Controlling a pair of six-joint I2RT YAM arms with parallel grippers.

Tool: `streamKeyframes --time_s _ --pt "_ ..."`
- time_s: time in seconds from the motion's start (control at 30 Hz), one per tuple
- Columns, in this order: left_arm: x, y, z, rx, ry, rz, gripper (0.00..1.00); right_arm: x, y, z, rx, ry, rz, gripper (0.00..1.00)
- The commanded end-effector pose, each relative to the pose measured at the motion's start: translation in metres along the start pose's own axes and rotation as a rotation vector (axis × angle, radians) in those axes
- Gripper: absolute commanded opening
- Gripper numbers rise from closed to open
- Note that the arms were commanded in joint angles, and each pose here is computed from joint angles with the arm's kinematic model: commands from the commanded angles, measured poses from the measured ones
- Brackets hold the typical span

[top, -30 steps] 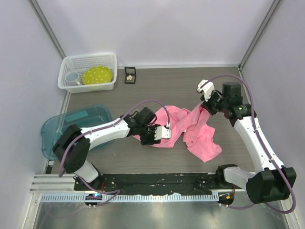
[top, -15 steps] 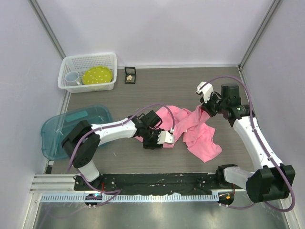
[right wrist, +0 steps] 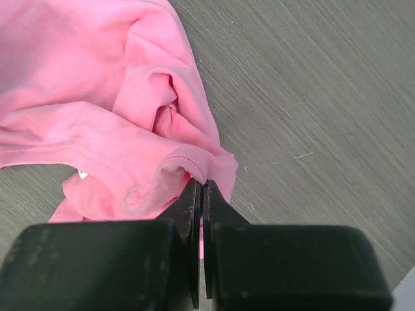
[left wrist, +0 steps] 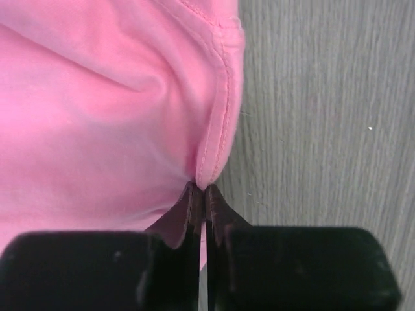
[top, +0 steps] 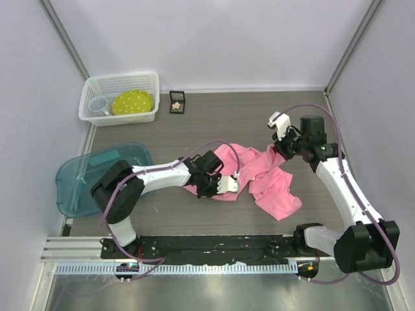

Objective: Pin the brooch onto the clothing

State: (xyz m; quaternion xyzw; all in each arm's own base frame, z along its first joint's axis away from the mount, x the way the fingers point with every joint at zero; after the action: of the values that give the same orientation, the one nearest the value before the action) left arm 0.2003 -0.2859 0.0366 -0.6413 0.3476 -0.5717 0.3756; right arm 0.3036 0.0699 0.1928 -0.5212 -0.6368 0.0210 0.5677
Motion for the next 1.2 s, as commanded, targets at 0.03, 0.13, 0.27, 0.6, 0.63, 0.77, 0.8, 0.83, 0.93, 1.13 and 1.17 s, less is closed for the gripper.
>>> streamKeyframes --time_s 0.03,0.13,0.27,0.6,0.63,0.77,0.8,0.83,0.93,1.13,1.17 --pt "0.007 -0.009 0.018 0.060 -0.134 -0.020 0.00 0.017 -0.007 -0.009 -0.058 0.058 -0.070 0.01" --pt "0.020 -0.048 0.034 0.090 -0.234 -0.082 0.00 0.031 -0.018 -0.021 -0.105 0.066 -0.098 0.01" --pt "0.049 -0.139 0.076 0.249 -0.405 -0.299 0.00 0.073 -0.046 -0.059 -0.235 0.048 -0.180 0.01" --pt "0.107 -0.379 0.119 0.605 -0.507 -0.823 0.00 0.209 -0.155 -0.149 -0.555 -0.020 -0.471 0.01" --pt "0.112 -0.396 0.113 0.630 -0.481 -0.864 0.00 0.229 -0.179 -0.151 -0.579 -0.039 -0.528 0.01" --pt "0.135 -0.460 0.088 0.706 -0.372 -1.034 0.00 0.260 -0.224 -0.146 -0.607 -0.078 -0.629 0.01" --pt "0.137 -0.469 0.080 0.710 -0.348 -1.057 0.00 0.265 -0.234 -0.143 -0.615 -0.087 -0.649 0.01" --pt "0.141 -0.487 0.068 0.725 -0.313 -1.097 0.00 0.273 -0.254 -0.138 -0.638 -0.101 -0.688 0.01" --pt "0.145 -0.510 0.042 0.726 -0.239 -1.150 0.00 0.283 -0.291 -0.123 -0.672 -0.130 -0.750 0.01" --pt "0.151 -0.553 -0.035 0.649 -0.068 -1.282 0.00 0.295 -0.351 -0.077 -0.658 -0.186 -0.880 0.01" --pt "0.152 -0.559 -0.045 0.640 -0.055 -1.303 0.00 0.298 -0.361 -0.067 -0.649 -0.194 -0.906 0.01"
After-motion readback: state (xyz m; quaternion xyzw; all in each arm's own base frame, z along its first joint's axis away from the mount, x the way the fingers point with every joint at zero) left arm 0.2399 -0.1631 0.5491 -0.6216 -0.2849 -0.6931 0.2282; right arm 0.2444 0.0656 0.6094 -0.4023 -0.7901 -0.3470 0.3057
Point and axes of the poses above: each gripper's point midway between its finger pads, its own y axis out along the fingers, its own z axis along the line the jaws close on, x = y × z, the point moved 2 cm from there along -y, back along the fingers, and after that the axes turned 12 degrees about -y, right-handed, at the moved point
